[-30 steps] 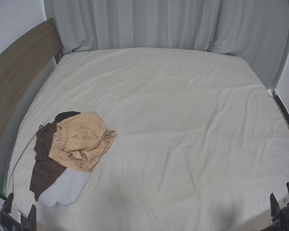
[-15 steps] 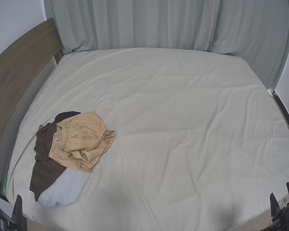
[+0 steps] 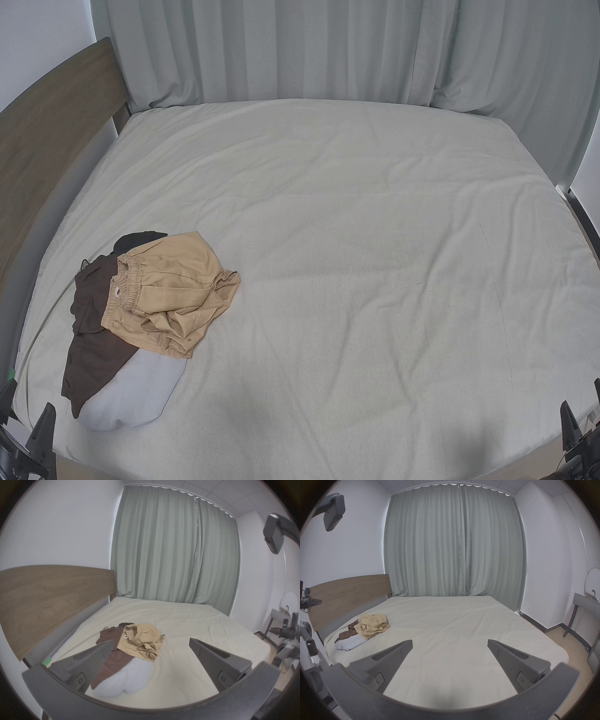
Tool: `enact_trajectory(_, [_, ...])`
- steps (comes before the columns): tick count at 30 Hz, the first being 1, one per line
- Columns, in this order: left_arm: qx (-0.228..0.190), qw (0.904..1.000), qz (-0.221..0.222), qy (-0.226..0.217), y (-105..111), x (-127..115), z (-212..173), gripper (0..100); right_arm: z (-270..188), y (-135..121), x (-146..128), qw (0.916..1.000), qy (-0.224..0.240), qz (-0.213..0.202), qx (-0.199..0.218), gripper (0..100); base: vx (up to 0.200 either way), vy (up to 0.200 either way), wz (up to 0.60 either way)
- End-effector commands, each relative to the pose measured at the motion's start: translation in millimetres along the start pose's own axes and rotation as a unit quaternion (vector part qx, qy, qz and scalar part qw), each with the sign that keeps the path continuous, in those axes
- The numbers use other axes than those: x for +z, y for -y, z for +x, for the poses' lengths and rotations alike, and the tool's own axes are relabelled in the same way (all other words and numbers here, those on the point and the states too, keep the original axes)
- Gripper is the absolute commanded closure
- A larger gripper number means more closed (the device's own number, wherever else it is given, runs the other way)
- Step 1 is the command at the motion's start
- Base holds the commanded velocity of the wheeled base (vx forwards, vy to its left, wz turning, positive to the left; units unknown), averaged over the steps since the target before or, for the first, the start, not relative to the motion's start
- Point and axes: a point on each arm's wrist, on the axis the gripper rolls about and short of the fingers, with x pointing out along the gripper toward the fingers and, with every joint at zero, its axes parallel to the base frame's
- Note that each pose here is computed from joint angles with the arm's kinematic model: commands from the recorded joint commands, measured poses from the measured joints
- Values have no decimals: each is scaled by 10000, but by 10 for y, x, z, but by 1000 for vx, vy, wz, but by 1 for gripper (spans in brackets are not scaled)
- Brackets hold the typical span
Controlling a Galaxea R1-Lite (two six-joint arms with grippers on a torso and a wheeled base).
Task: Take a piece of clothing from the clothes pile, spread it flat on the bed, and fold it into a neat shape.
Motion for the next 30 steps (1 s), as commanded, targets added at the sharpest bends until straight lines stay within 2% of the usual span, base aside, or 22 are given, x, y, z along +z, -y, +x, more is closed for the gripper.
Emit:
enact_trajectory(1, [-145,9991,-189,-357,2,58,102,0,8,0,-51,10000,-53,-2,0,0,0,0,0])
enact_trajectory(7, [-273,9944,-701,-738,24,200,256,0,6,0,-51,10000,-46,-2,8,0,0,0,0])
enact_trajectory(16, [-375,9911,-764,-1021,38,251,374,0,6,0,-49,10000,-38,-9,8,0,0,0,0])
enact_trajectory(30, [-756,9839,-848,-1378,74,359,786,0,6,0,-49,10000,-38,-9,16,0,0,0,0])
